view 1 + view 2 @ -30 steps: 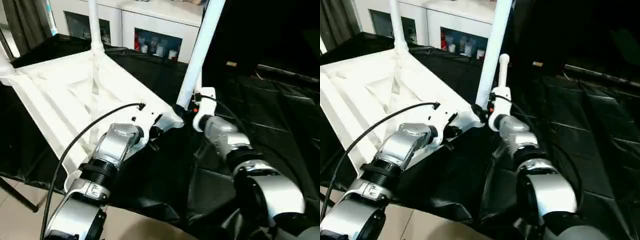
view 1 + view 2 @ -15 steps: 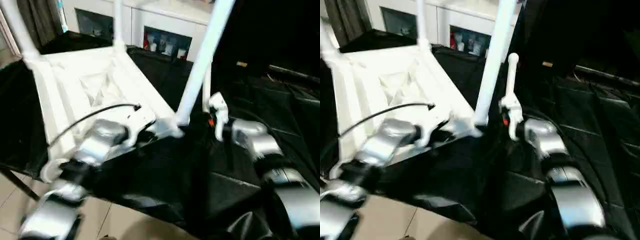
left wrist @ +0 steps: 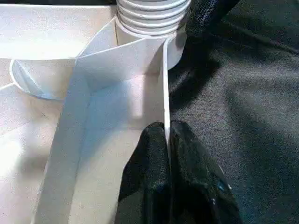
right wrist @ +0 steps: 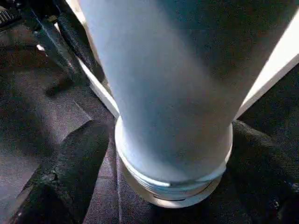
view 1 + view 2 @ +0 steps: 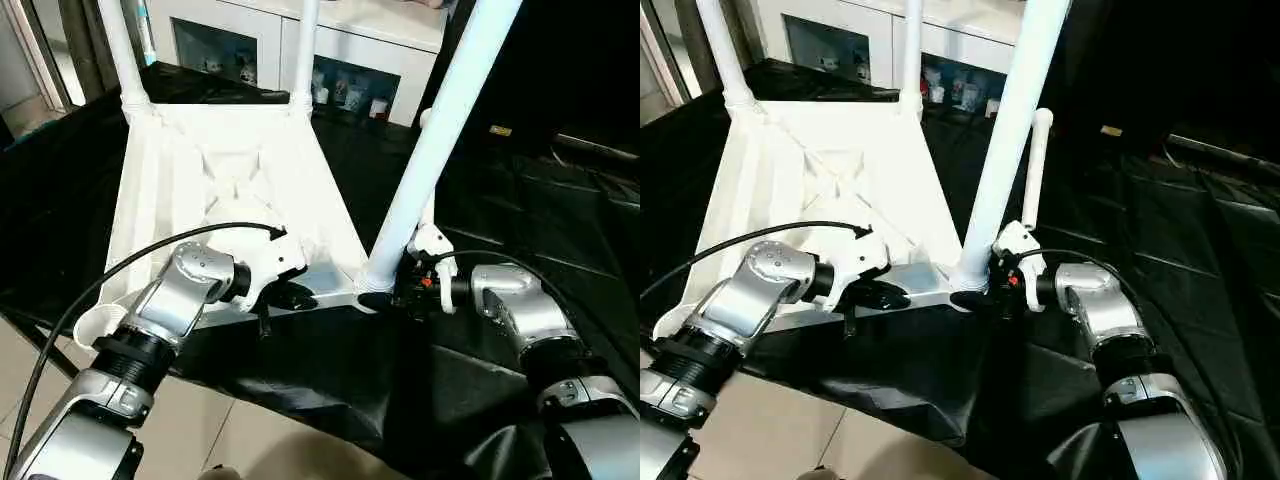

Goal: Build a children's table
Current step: Rotate leg to tighten

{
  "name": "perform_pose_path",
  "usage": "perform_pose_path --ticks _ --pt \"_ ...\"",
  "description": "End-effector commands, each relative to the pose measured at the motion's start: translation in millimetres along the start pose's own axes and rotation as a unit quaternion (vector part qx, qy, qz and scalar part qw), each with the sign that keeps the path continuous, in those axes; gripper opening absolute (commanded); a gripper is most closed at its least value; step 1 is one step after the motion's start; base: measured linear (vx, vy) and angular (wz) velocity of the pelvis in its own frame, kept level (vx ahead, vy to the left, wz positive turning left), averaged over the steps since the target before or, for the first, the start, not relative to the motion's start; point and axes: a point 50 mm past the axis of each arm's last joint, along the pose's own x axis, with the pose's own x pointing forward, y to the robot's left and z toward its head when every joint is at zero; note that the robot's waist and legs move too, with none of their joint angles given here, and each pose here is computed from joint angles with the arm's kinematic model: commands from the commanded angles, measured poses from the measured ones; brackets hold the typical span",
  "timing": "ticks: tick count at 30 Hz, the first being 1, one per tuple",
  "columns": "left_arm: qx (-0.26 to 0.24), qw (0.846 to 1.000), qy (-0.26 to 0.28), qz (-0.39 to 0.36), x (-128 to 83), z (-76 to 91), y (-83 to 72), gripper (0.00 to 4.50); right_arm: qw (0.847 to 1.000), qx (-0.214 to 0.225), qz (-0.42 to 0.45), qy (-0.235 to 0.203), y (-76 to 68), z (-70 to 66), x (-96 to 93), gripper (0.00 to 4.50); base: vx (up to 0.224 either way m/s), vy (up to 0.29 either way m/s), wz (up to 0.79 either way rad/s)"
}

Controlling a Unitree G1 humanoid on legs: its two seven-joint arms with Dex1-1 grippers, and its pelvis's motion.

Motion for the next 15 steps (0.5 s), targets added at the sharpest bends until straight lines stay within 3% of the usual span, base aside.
perform_pose_path --ticks 1,4,12,15 --pt "0.038 0.997 -0.043 -0.045 11 19.6 -9.1 0.0 1.0 0.001 0.021 0.002 5.9 0.5 5.7 3.67 0.0 0.0 0.0" --pt "0.037 0.997 -0.044 -0.043 11 19.3 -8.6 0.0 1.0 0.006 0.018 0.0 6.0 -0.8 5.2 3.67 0.0 0.0 0.0" --pt "0.024 0.998 -0.05 -0.033 12 16.8 -7.2 0.0 0.998 0.05 -0.015 -0.026 6.4 -8.9 9.4 2.91 0.0 0.0 0.0" --pt "0.018 0.998 -0.052 -0.025 13 16.7 -5.9 0.0 0.997 0.068 -0.031 -0.029 6.9 -14.3 12.1 2.89 0.0 0.0 0.0"
